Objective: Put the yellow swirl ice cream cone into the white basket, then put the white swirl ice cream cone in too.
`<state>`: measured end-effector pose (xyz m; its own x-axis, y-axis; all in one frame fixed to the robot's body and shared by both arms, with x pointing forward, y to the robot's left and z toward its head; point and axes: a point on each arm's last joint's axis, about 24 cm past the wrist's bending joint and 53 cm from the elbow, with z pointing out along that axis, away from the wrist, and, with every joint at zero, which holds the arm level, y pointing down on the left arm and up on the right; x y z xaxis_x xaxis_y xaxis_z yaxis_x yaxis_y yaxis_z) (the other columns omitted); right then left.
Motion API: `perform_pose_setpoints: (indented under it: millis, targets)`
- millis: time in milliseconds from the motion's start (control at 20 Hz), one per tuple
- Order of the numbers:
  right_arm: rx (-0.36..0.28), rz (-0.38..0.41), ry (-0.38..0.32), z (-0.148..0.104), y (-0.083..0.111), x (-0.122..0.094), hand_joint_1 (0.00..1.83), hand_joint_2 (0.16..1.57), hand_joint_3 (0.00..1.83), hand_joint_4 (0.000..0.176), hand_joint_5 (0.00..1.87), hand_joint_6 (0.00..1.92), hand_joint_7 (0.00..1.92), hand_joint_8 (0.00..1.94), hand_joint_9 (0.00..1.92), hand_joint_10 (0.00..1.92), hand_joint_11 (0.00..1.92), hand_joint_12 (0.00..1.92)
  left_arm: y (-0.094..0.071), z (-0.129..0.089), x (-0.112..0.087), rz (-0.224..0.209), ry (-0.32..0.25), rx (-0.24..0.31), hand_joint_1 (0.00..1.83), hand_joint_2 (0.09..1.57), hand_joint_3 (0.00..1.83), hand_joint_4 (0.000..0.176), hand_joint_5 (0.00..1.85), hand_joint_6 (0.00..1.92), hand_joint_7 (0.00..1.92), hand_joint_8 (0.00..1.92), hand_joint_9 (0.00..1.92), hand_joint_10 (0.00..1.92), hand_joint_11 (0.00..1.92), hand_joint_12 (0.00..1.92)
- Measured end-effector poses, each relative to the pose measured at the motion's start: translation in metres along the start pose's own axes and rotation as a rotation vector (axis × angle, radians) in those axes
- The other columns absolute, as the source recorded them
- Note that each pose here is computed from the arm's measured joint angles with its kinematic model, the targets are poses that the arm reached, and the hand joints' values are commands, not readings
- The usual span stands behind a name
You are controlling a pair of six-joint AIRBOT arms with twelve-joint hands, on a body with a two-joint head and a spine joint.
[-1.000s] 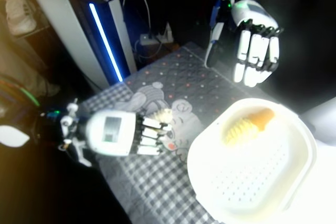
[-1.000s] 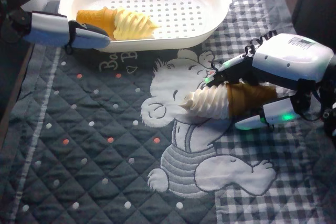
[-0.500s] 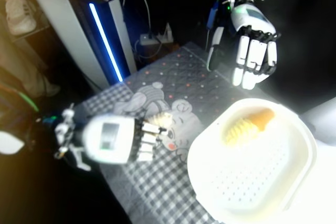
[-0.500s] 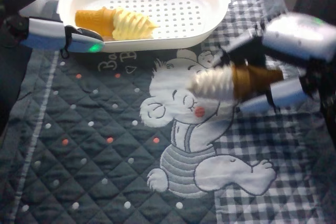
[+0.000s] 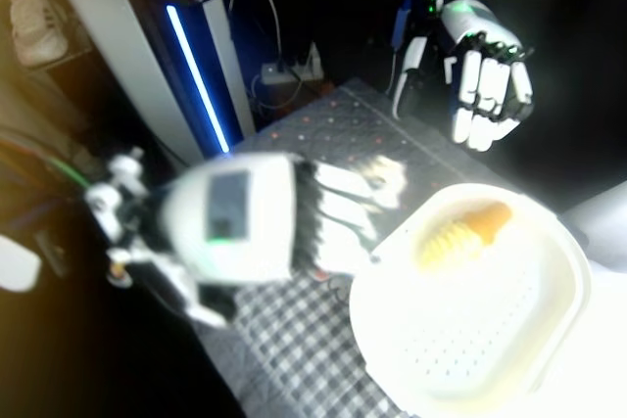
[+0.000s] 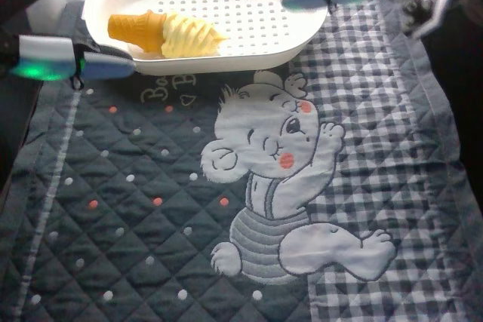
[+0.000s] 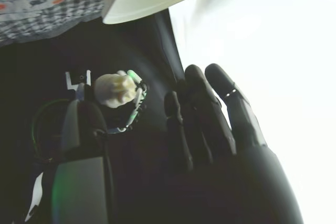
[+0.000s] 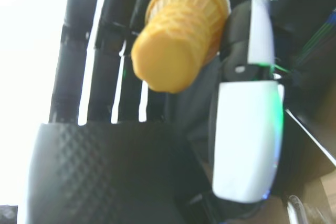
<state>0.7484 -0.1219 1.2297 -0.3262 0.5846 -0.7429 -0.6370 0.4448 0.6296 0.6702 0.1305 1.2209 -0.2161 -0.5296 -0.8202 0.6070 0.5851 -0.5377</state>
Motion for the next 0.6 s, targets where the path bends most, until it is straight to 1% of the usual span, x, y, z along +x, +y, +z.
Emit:
perform_pose_setpoints:
  millis: [50,100,150,200,250,300,350,400,450,500,550,600]
  targets:
    - [0.048,-0.005,0.0,0.01,-0.015,0.003,1.39,1.05,0.0,0.0,1.1,0.66,1.23,0.45,1.04,1.14,0.85,1.29,-0.003,0.0,0.002,0.003,0.008,0.014,1.08,0.92,0.0,0.0,0.64,0.0,0.65,0.01,0.74,0.03,0.3,1.33]
    - [0.084,-0.008,0.013,0.016,-0.026,0.01,1.39,1.05,0.0,0.0,1.1,0.66,1.23,0.45,1.04,1.14,0.85,1.29,-0.004,0.0,0.002,0.005,0.006,0.018,1.08,0.92,0.0,0.0,0.64,0.0,0.65,0.01,0.74,0.03,0.3,1.33]
    - [0.133,-0.024,0.044,0.023,-0.04,0.022,1.3,1.02,0.0,0.0,1.2,0.49,1.23,0.66,1.07,1.04,0.84,1.35,-0.004,0.0,0.0,0.001,-0.001,0.018,1.08,0.92,0.0,0.0,0.64,0.0,0.65,0.01,0.73,0.03,0.3,1.36]
    - [0.172,-0.038,0.072,0.03,-0.05,0.034,1.28,1.02,0.0,0.0,1.2,0.5,1.23,0.67,1.08,0.83,0.79,1.25,-0.005,0.0,-0.001,0.001,-0.006,0.021,1.08,0.92,0.0,0.0,0.65,0.0,0.66,0.01,0.74,0.04,0.31,1.38]
    - [0.21,-0.052,0.098,0.035,-0.06,0.046,1.26,1.04,0.0,0.0,1.15,0.62,1.17,0.75,1.09,0.7,0.76,1.25,-0.007,0.0,-0.001,0.004,-0.008,0.028,1.06,0.93,0.0,0.0,0.65,0.0,0.66,0.01,0.74,0.04,0.31,1.38]
    - [0.229,-0.055,0.11,0.04,-0.064,0.052,0.84,1.02,0.0,0.039,0.47,0.04,0.78,0.07,0.83,0.21,0.55,1.23,-0.009,0.0,-0.001,0.01,-0.006,0.036,1.02,0.93,0.0,0.0,0.66,0.01,0.67,0.01,0.76,0.05,0.32,1.38]
    - [0.233,-0.053,0.112,0.041,-0.064,0.053,0.84,1.02,0.0,0.039,0.47,0.04,0.78,0.07,0.83,0.21,0.55,1.23,-0.009,0.0,-0.001,0.009,-0.005,0.035,1.02,0.93,0.0,0.0,0.66,0.01,0.67,0.01,0.76,0.05,0.32,1.38]
    - [0.231,-0.048,0.108,0.042,-0.063,0.052,0.53,0.91,0.0,0.171,0.02,0.0,0.12,0.0,0.36,0.01,0.05,1.2,-0.008,0.0,-0.001,0.007,-0.007,0.034,0.97,0.94,0.0,0.0,0.68,0.01,0.68,0.01,0.76,0.05,0.34,1.36]
    - [0.23,-0.044,0.1,0.042,-0.063,0.048,0.45,0.88,0.0,0.175,0.0,0.0,0.02,0.0,0.36,0.01,0.01,1.24,-0.008,0.0,-0.001,0.007,-0.008,0.035,1.0,0.93,0.0,0.0,0.69,0.01,0.69,0.01,0.77,0.07,0.36,1.4]
    - [0.228,-0.042,0.094,0.042,-0.063,0.046,0.45,0.88,0.0,0.176,0.0,0.0,0.0,0.0,0.24,0.0,0.0,1.06,-0.009,0.0,-0.002,0.002,-0.01,0.038,1.02,0.92,0.0,0.0,0.69,0.01,0.69,0.01,0.78,0.08,0.39,1.41]
    - [0.223,-0.034,0.086,0.041,-0.062,0.043,0.38,0.8,0.0,0.176,0.0,0.0,0.0,0.0,0.16,0.0,0.0,1.0,-0.01,-0.002,-0.002,-0.007,-0.015,0.042,1.02,0.92,0.0,0.0,0.69,0.0,0.69,0.01,0.77,0.08,0.35,1.39]
    - [0.217,-0.017,0.077,0.039,-0.06,0.039,0.35,0.77,0.0,0.176,0.0,0.0,0.0,0.0,0.06,0.02,0.0,0.75,-0.01,-0.003,-0.004,-0.018,-0.022,0.047,1.08,0.91,0.0,0.0,0.7,0.01,0.69,0.01,0.78,0.08,0.34,1.39]
